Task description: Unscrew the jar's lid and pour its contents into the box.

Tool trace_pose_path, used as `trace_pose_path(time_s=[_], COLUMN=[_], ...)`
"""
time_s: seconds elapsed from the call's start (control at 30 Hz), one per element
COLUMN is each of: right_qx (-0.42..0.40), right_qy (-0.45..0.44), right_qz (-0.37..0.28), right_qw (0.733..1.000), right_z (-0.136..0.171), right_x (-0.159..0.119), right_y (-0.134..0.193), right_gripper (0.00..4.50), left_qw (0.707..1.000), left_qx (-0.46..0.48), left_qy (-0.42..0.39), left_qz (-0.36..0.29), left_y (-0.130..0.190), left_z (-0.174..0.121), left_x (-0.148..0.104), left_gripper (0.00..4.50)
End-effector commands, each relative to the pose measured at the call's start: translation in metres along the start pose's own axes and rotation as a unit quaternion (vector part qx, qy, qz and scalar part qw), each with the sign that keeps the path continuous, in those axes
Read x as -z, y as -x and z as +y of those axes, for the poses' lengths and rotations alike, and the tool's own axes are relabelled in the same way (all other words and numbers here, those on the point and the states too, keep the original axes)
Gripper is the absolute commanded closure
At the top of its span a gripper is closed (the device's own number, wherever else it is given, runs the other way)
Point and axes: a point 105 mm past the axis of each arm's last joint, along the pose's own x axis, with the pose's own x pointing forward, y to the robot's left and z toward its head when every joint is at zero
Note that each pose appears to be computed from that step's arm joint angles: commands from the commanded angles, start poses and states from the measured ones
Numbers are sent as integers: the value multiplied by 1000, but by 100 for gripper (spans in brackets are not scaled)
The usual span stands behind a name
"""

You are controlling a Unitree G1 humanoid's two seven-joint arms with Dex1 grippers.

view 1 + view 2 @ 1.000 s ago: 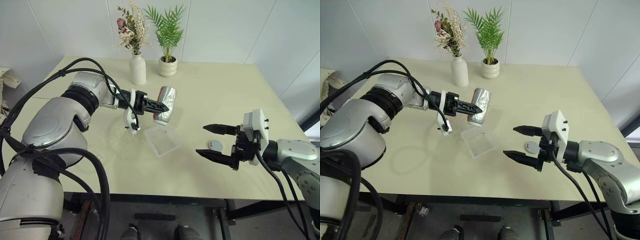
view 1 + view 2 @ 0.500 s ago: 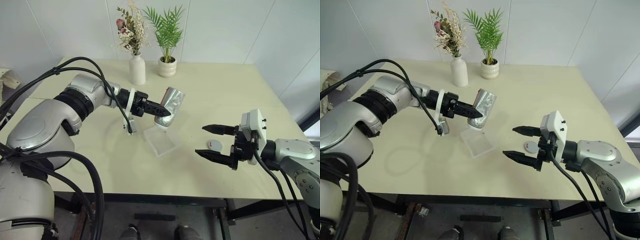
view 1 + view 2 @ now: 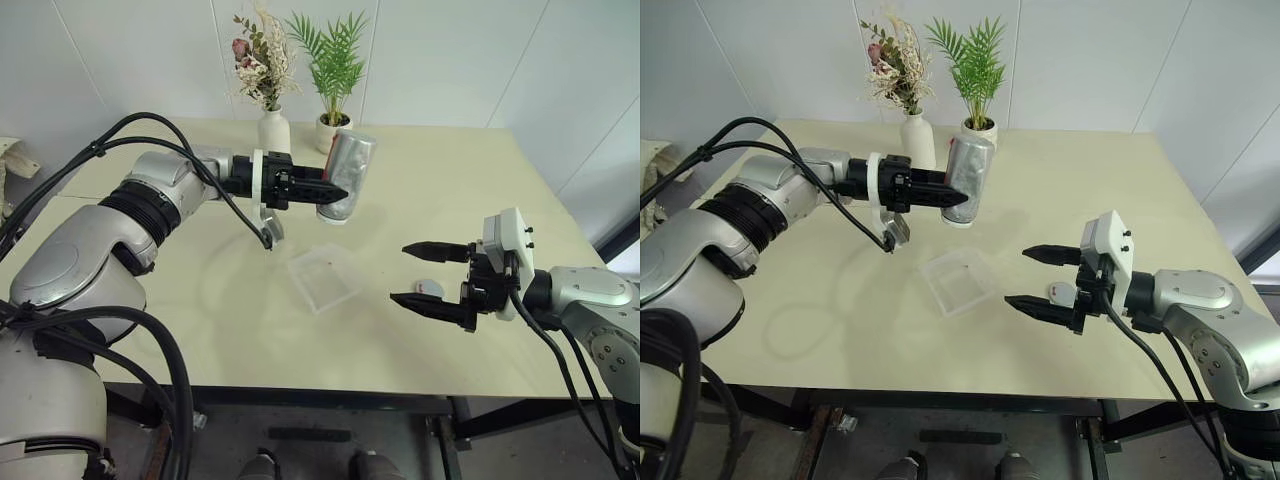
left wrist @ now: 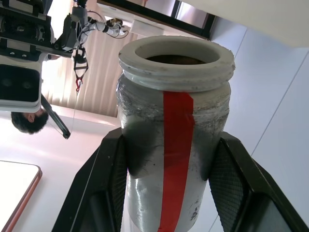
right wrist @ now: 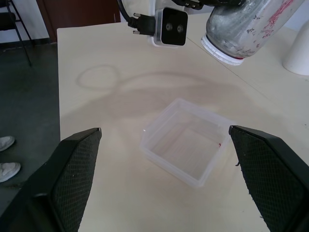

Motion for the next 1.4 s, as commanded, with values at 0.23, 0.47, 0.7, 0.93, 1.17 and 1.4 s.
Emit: trace_pose_path(time_s=[0.23,0.47,0.7,0.93,1.17,1.4], right_qx=[0,-1,-1,1,0,-10], right_qy=[17,18,19,20,17,7], right_qz=[3,0,1,0,0,5], right_qw=[1000,1000,1000,1000,1000,1000], right_z=[2,3,2,2,3,5], right_x=[-9,-10,-10,-11,-10,-10], right_y=[4,1,2,2,1,1], right_gripper=[4,4,4,4,4,4], left_qw=[998,997,997,997,997,995], left_qx=[-48,-12,-11,-12,-15,-11], left_qy=[-36,-19,4,1,-17,-49], left_qz=[32,72,74,72,77,83], left_y=[8,11,6,7,9,14], left_z=[15,5,6,4,1,-3], left_x=[8,8,-9,-7,-5,0], left_gripper=[243,243,243,243,243,243])
